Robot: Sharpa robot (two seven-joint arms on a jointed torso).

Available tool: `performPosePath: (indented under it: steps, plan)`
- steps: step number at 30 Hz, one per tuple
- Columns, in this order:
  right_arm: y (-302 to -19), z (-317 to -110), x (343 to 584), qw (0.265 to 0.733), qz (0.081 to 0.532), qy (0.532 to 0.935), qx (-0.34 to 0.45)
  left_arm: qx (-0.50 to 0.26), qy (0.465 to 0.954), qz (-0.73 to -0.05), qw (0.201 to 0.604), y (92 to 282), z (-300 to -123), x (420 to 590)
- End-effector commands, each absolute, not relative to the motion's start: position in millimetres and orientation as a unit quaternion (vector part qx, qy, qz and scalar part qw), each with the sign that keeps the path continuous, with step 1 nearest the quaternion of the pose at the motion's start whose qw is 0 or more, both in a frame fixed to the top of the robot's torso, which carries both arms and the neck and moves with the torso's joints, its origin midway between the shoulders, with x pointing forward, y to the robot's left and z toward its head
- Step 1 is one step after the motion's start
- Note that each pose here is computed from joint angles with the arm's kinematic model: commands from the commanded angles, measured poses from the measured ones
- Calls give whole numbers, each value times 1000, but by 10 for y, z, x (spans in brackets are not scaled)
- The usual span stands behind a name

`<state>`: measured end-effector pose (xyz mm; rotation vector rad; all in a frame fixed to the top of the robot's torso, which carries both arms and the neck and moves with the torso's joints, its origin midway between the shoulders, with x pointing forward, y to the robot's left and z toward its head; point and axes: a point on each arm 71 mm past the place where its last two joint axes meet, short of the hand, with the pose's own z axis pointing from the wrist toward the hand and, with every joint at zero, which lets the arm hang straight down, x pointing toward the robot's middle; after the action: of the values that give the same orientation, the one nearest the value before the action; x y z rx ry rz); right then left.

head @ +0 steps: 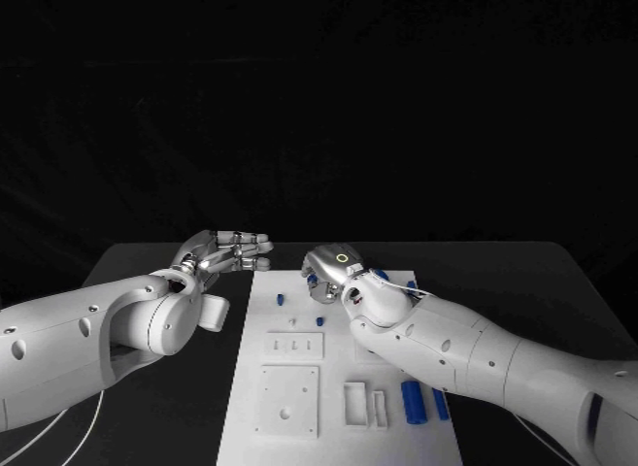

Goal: Assemble the parts on the task board

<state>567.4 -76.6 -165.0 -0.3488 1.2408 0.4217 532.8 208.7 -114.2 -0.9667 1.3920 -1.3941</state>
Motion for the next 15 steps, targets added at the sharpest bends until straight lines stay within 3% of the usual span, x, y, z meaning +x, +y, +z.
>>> performPosePath:
  steps: [1,15]
  plan:
    - [-773,-1601,5660,794,193,554,-157,-385,565,-571,454,2072,-1121,5328]
    - [-814,-1586,5666,800,185,551,-148,-386,565,-570,455,2080,-1120,5339]
